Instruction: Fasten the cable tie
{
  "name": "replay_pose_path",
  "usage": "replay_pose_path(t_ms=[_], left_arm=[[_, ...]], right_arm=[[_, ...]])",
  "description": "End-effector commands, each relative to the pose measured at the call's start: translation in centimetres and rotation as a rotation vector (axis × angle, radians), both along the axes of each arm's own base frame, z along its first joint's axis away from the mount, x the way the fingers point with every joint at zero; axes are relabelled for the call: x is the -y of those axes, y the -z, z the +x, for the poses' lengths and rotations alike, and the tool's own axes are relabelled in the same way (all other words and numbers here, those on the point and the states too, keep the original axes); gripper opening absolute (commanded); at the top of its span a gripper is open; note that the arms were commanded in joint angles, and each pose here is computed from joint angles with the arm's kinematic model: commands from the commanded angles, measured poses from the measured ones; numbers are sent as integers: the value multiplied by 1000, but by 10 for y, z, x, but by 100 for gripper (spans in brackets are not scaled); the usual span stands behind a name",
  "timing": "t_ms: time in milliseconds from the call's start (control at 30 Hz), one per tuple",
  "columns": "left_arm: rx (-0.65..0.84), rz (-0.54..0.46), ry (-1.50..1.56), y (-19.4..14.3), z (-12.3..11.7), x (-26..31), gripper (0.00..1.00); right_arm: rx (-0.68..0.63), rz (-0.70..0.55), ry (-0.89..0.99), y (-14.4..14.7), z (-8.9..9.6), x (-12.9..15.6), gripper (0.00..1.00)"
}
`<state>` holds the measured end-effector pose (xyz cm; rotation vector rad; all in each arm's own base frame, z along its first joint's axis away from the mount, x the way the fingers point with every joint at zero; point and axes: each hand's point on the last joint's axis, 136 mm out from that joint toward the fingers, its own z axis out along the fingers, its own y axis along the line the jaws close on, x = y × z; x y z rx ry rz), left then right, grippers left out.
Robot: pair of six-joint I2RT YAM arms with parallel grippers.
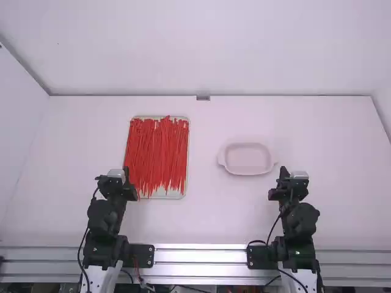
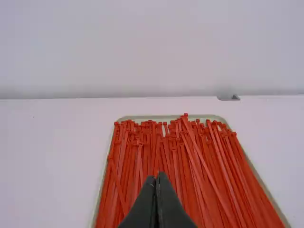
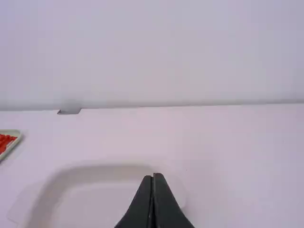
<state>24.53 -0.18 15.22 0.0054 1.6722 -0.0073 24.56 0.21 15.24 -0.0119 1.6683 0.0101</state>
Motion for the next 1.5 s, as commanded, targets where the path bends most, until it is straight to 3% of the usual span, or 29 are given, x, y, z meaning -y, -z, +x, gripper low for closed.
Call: replay_pose_path(t_ms=[0, 600, 1033, 1467], left_arm=[[0, 1, 0, 0, 0, 0, 0], [-72, -3, 49, -25, 0, 9, 12], [-271, -22, 132, -44, 14, 26, 34], [-502, -63, 203, -41, 45, 40, 60]], right_arm=[[0, -4, -3, 0, 0, 0, 0], [-50, 4, -52, -25, 3, -10, 13], [-241, 4, -123, -45, 19, -30, 34], [-452, 23, -142, -60, 53, -55, 60]])
